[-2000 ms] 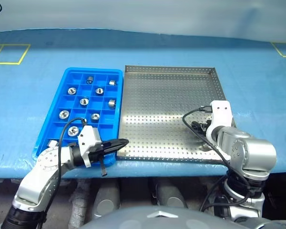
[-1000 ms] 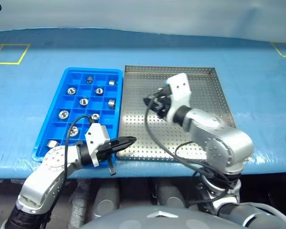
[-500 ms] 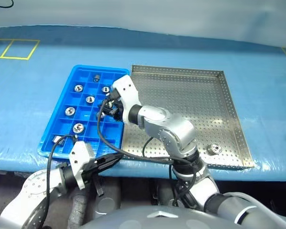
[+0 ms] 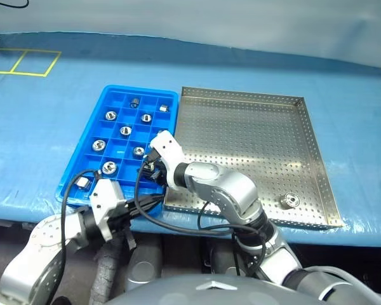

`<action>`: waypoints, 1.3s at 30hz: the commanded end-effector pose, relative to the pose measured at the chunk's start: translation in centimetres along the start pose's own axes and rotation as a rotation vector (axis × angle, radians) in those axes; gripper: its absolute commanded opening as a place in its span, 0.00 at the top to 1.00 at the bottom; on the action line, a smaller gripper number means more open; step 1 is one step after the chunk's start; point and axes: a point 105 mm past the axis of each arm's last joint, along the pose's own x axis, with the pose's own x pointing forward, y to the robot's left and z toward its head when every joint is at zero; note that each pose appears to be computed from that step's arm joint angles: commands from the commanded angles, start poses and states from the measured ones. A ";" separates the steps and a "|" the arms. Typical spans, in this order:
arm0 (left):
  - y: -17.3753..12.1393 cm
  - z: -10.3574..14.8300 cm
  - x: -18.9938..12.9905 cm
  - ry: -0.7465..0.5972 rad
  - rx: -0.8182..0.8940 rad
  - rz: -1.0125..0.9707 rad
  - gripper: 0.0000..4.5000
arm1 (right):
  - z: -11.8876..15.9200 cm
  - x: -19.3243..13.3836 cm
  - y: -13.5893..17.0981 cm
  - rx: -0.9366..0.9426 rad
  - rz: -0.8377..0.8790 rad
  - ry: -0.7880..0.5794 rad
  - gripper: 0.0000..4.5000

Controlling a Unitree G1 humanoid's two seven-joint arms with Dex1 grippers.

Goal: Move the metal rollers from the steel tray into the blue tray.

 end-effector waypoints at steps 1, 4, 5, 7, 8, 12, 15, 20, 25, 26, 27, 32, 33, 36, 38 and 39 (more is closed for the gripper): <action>-0.4 0.6 0.9 -0.018 -0.013 -0.017 1.00 | 0.3 -0.2 -0.4 -0.031 -0.011 0.005 0.61; -0.4 0.8 1.8 -0.019 -0.012 -0.020 1.00 | 0.0 -0.4 -0.4 -0.050 -0.005 0.026 0.35; -0.3 0.8 2.1 -0.019 -0.012 -0.020 1.00 | 0.0 -0.5 -0.5 -0.056 -0.011 0.027 0.27; -0.3 0.8 2.4 -0.017 -0.013 -0.025 1.00 | 0.0 -0.6 -0.8 -0.061 -0.025 0.027 0.12; -0.3 0.7 2.6 -0.017 -0.014 -0.029 1.00 | 0.1 -0.8 -1.0 -0.067 -0.036 0.020 0.07; -0.6 0.4 2.9 -0.018 -0.012 -0.049 1.00 | 2.0 -3.3 -3.1 -0.047 -0.135 -0.111 0.07; -0.9 0.1 2.7 -0.019 -0.010 -0.067 1.00 | 1.8 -6.8 -7.2 -0.044 -0.357 -0.134 0.07; -1.4 -0.1 2.2 -0.024 -0.002 -0.105 1.00 | -2.0 -14.3 -13.2 -0.054 -0.730 -0.004 0.07; -1.1 0.7 2.4 -0.039 0.019 -0.141 1.00 | -5.7 -19.4 -14.7 0.083 -0.916 0.070 0.07; -1.1 0.9 2.5 -0.042 0.024 -0.147 1.00 | -6.1 -20.0 -14.7 0.098 -0.936 0.079 0.07; -1.1 1.1 2.7 -0.045 0.026 -0.154 1.00 | -6.5 -20.4 -14.6 0.116 -0.949 0.082 0.07; -1.6 1.4 3.2 -0.045 0.028 -0.206 1.00 | -8.1 -21.4 -13.6 0.267 -0.959 0.101 0.07; -1.6 1.3 3.2 -0.037 0.031 -0.217 1.00 | -8.5 -21.6 -13.3 0.298 -0.952 0.118 0.07; -1.4 0.8 3.2 -0.026 0.033 -0.241 1.00 | -9.4 -22.1 -12.6 0.341 -0.932 0.160 0.07; -1.1 0.3 3.1 -0.019 0.035 -0.248 1.00 | -10.0 -22.3 -12.3 0.354 -0.918 0.176 0.07; -0.8 0.0 3.0 -0.017 0.035 -0.250 1.00 | -10.3 -22.6 -12.3 0.348 -0.926 0.198 0.07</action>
